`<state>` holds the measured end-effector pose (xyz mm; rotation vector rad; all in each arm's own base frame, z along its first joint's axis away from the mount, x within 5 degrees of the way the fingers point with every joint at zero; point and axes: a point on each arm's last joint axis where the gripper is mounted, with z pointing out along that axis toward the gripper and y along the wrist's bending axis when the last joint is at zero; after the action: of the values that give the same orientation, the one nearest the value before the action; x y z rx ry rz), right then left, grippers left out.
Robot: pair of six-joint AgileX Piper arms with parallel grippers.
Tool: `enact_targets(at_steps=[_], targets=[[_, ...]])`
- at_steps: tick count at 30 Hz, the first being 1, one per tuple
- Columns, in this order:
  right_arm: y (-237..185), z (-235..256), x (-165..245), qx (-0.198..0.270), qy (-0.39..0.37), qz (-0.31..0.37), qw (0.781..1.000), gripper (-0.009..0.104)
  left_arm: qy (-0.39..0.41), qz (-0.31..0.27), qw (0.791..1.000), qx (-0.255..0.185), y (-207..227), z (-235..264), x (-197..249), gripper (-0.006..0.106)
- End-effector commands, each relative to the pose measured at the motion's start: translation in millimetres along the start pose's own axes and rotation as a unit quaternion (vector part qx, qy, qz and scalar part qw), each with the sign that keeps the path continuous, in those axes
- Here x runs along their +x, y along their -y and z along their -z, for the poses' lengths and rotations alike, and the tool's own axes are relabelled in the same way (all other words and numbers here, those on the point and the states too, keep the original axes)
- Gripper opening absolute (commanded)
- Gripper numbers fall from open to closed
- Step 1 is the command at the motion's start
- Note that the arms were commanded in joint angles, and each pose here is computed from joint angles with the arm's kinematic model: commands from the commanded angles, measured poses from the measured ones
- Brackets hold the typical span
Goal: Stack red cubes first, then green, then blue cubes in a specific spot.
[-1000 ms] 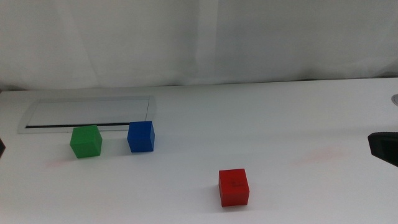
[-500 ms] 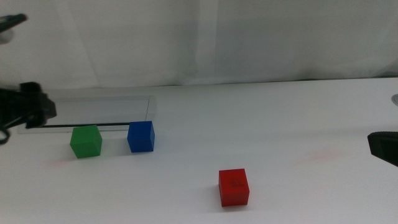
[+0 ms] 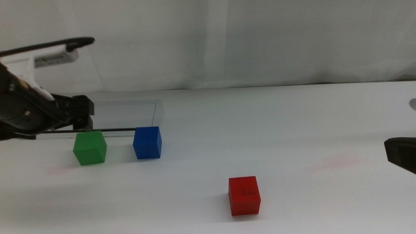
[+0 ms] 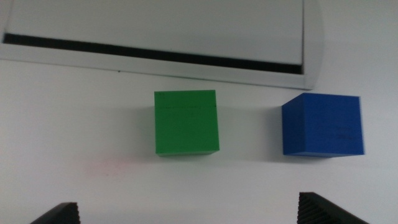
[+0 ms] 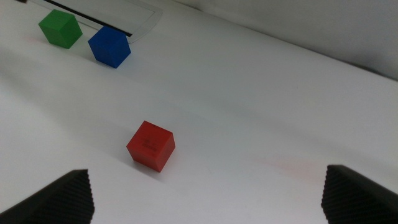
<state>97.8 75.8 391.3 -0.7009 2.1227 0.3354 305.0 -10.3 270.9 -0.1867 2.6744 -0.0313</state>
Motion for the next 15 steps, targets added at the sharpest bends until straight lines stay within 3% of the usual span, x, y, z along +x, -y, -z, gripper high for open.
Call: enact_targets(at_steps=[1,15], targets=[[0.6,0.7,-0.2,0.002,0.007,0.003,1.0,0.102,-0.005,-0.007,1.0,-0.003,3.0,-12.2,-5.5,0.087],[0.3,0.7,-0.5,0.0,0.008,0.002,1.0,0.102,-0.043,-0.029,0.998,-0.019,7.9,-77.1,-11.5,0.087]])
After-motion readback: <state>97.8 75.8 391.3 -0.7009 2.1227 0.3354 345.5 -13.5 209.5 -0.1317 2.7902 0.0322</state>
